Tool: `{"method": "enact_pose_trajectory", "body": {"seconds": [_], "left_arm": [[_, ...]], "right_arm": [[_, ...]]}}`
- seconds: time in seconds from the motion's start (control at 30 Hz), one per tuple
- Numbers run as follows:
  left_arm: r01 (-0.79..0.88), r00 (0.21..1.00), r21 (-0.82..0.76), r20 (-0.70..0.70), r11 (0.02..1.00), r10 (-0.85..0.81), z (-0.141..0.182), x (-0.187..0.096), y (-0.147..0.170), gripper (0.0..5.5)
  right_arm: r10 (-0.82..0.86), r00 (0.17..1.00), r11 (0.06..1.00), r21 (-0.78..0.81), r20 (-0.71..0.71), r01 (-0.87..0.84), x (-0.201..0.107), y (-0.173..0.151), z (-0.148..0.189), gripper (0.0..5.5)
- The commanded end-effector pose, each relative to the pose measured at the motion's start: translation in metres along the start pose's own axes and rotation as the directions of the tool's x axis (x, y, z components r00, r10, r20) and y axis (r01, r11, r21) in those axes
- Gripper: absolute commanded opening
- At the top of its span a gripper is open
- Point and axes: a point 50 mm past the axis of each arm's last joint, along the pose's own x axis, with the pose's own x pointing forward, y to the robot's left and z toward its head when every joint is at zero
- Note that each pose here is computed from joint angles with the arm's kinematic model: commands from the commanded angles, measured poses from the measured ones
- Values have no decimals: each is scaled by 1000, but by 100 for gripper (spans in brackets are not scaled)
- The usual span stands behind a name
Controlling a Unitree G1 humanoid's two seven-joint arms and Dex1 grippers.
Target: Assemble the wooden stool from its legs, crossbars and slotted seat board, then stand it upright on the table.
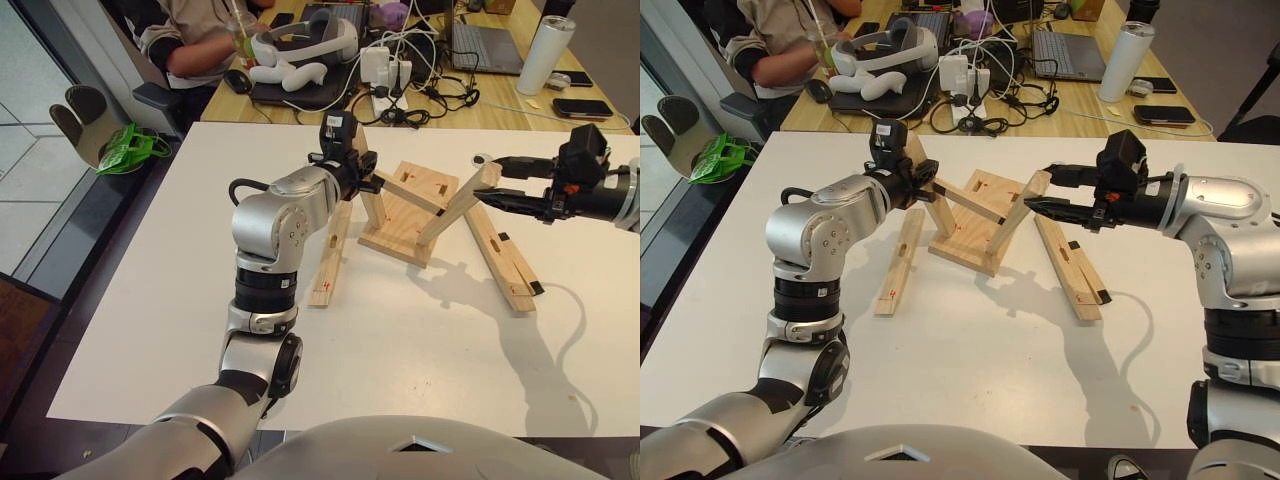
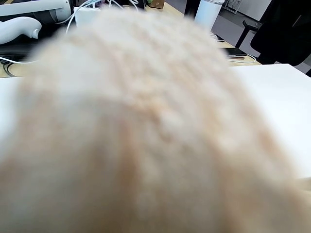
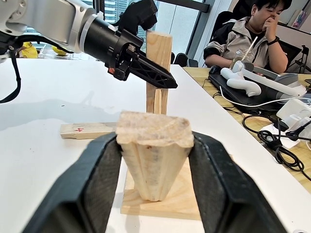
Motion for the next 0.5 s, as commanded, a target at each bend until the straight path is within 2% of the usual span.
{"method": "enact_pose_trajectory", "body": {"seconds": [0.03, 0.07, 0.2, 0.5], "left_arm": [[-9, 998, 12, -64, 1000, 10, -13, 3, -2, 103], [-9, 998, 11, -60, 1000, 9, -13, 3, -3, 131], [-14, 998, -9, -59, 1000, 13, -14, 3, -5, 187], [6, 1000, -97, -9, 995, -7, -6, 4, -9, 190]], "right_arm": [[29, 998, 999, 22, -63, -28, 8, 3, -12, 204], [28, 998, 999, 21, -63, -27, 8, 3, -12, 204], [23, 998, 1000, 20, -62, -22, 9, 2, -13, 204], [-14, 997, 1000, 23, -80, 16, 14, -4, -16, 204]]}}
